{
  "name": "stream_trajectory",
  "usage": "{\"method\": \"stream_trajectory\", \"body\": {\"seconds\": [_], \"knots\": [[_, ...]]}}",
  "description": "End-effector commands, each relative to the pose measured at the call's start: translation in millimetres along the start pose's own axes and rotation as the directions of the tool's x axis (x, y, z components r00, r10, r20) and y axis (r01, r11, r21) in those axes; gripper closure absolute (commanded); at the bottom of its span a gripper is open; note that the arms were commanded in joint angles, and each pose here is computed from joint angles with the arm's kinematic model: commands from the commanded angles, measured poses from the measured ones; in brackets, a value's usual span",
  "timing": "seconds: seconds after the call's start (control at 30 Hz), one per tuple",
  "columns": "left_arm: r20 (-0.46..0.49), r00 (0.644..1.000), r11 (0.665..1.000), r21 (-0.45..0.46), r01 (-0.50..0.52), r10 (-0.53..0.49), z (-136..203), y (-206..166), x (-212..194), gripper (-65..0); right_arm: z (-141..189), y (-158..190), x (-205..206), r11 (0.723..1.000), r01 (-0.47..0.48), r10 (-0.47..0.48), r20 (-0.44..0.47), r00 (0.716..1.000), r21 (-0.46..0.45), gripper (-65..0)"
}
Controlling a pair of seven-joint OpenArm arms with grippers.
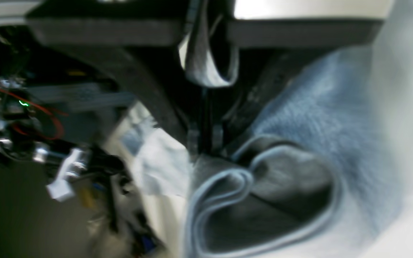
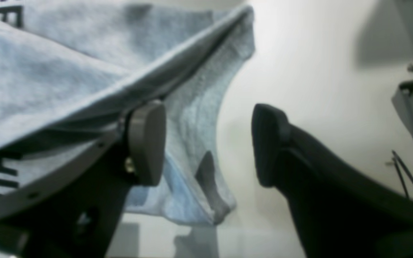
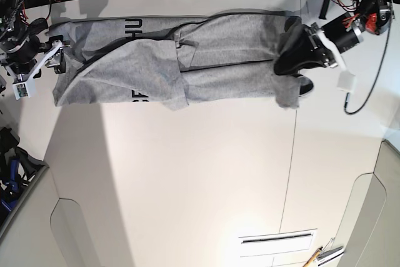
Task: Fold the T-shirt properly
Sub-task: 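Grasp the strip's other end with the left gripper and fold it toward the right gripper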
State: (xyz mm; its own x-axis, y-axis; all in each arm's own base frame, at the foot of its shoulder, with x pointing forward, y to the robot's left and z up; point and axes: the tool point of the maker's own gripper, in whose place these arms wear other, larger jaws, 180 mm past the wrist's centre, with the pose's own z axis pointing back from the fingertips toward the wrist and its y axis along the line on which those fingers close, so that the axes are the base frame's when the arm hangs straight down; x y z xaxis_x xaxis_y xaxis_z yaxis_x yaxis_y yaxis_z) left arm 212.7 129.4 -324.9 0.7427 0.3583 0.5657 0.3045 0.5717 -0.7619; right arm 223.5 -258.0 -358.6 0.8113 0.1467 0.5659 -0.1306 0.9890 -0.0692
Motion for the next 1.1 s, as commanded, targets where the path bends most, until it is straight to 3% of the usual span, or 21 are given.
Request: {"method": "stream_trajectory", "body": {"seconds": [0.0, 0.2, 0.47, 0.73, 0.9, 1.07], "knots": [[0.023, 1.000, 0.998, -0.060, 0.015, -0.014, -8, -16, 5, 0.0, 4, -4, 11, 1.000, -0.010, 0.010, 0.039, 0.999, -0.012, -37.1], [-0.052, 0.998, 0.980, -0.196, 0.011, -0.022, -55, -54, -18, 0.0, 4, -4, 11, 1.000, -0.010, 0.010, 0.040, 0.999, -0.011, -37.1], [-0.117, 0.980, 0.968, -0.213, 0.133, -0.161, -92, -69, -27, 0.0, 4, -4, 11, 1.000, -0.010, 0.010, 0.040, 0.999, -0.011, -37.1], [-0.041, 0.988, 0.962, -0.237, 0.135, -0.149, -108, -84, -15, 0.0, 2, 2, 10, 1.000, 0.010, -0.010, 0.044, 0.999, 0.003, -37.1], [-0.060, 0.988, 0.953, -0.278, 0.123, -0.146, -115, -97, -23, -22.8, -2, 17, 7, 0.998, 0.056, -0.058, 0.052, 0.997, 0.036, -37.1], [-0.103, 0.982, 0.939, -0.323, 0.117, -0.158, -121, -110, -38, -23.7, -2, 17, 9, 0.998, 0.054, -0.056, 0.057, 0.997, 0.035, -37.1]]}}
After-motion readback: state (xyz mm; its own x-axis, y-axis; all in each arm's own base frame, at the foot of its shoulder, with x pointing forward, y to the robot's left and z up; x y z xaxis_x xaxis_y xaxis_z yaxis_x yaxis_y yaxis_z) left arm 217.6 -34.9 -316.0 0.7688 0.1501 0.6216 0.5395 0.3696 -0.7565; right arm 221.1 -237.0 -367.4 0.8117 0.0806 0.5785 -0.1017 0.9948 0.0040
